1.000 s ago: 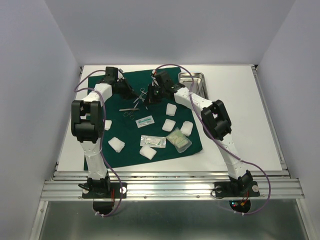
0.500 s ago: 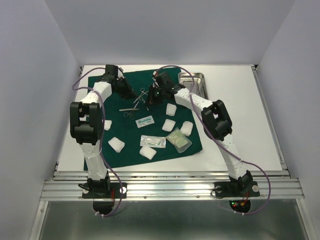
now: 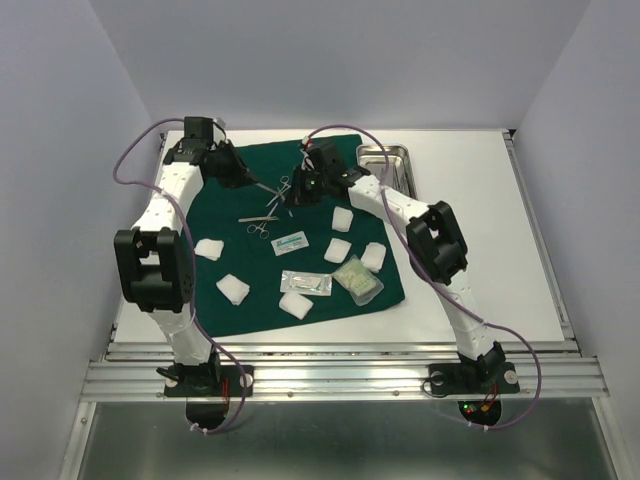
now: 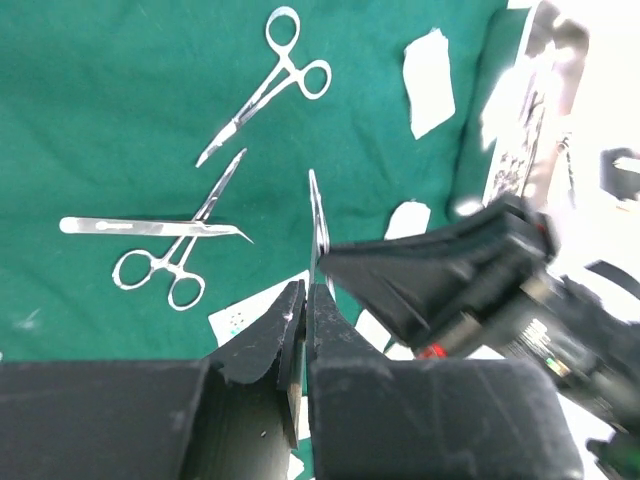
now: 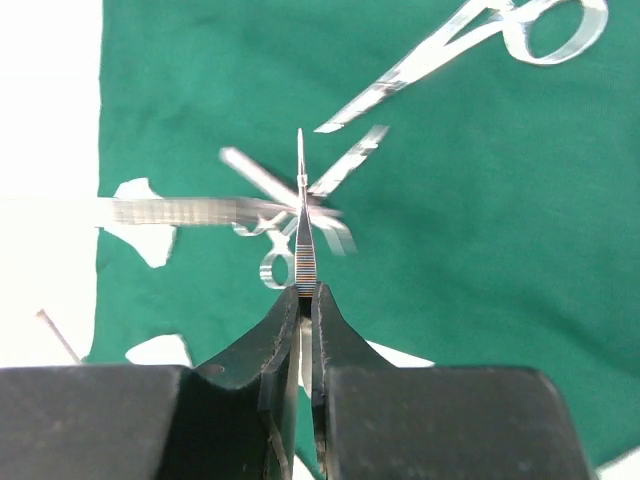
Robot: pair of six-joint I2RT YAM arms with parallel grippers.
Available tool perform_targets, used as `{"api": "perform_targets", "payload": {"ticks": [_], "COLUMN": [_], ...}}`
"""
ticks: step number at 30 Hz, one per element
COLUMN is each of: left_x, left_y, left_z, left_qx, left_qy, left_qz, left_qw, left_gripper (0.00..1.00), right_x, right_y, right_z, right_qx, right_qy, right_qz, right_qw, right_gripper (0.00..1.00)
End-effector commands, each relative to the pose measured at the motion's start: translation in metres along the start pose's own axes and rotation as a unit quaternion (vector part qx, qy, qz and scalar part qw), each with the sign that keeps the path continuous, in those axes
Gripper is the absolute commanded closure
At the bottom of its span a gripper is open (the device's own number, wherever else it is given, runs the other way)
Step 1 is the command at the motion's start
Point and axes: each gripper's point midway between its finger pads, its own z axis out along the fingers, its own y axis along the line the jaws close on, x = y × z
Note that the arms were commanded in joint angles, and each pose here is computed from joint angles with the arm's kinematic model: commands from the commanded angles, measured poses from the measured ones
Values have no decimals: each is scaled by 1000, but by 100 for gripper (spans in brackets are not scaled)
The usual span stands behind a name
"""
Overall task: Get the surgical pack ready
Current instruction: Adjust the medical item, then place the medical item in the container.
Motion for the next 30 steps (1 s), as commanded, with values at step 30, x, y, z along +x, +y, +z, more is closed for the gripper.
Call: {"api": "perform_targets", "payload": {"ticks": [30], "left_x": [-17], "left_y": [4], "left_z": [-56], "left_qx": [7], "left_qy": [-72], "left_qz": [19], "left_qw": [997], "left_gripper": [100], "right_x": [-124], "right_y": [-131], "right_z": [-133], "right_qx": [242], "right_qy": [-180], "right_qz": [-37], "right_qw": [953], "right_gripper": [99]}}
